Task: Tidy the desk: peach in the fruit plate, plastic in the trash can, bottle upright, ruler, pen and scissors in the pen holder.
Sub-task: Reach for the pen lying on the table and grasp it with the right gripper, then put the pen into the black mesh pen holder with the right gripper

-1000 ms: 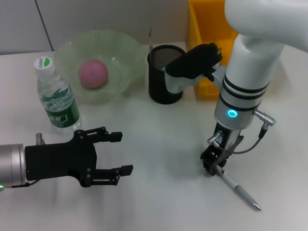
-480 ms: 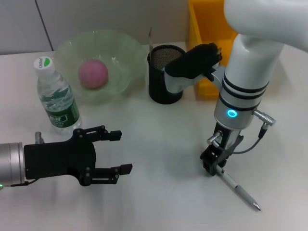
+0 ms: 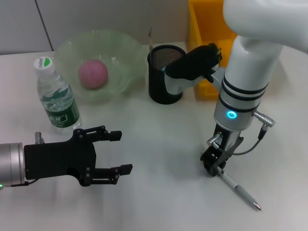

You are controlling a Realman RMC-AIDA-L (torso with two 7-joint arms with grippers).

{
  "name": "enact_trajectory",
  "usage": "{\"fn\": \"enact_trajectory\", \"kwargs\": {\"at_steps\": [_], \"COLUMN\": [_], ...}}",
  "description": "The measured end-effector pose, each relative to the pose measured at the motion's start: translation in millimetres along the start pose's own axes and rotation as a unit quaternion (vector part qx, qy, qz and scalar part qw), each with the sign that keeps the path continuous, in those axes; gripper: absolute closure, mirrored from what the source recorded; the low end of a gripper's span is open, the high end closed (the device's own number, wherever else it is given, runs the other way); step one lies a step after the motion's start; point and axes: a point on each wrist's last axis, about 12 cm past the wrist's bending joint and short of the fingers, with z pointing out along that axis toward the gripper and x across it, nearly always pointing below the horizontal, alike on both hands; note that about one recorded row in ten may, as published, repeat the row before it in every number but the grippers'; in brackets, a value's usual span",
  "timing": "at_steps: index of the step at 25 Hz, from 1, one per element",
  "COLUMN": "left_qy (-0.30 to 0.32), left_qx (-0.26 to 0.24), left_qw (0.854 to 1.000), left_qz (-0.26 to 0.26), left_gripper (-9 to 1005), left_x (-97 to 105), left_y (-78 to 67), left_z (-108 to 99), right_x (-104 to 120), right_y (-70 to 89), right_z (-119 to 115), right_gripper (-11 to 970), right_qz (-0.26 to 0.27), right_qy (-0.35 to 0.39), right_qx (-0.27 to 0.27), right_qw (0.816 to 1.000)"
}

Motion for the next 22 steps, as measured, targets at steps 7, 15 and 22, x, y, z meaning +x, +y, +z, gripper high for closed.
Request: {"fn": "enact_trajectory", "kwargs": {"at_steps": [7, 15, 22], "left_qy": [0.000, 0.000, 0.000], "left_qx": [0.000, 0.000, 0.000], "left_qw": [1.000, 1.000, 1.000], "left_qz": [0.000, 0.002, 0.002], "left_gripper": [164, 164, 164], "left_x": [-0.1, -0.2, -0.2], "left_y": [0.0, 0.3, 0.5], "left_z": [-0.4, -1.2, -1.4], "right_x": [-0.2, -0.1, -0.9], "right_y": [-0.2, 0.0, 0.6], "right_z": [1.1, 1.2, 0.0], "right_gripper": [734, 748, 763], "right_qz": [0.001, 0.001, -0.001], "right_qy": [0.001, 0.001, -0.002], "right_qx": [-0.001, 0.000, 0.000], "right_qw": [1.000, 1.000, 1.000]}}
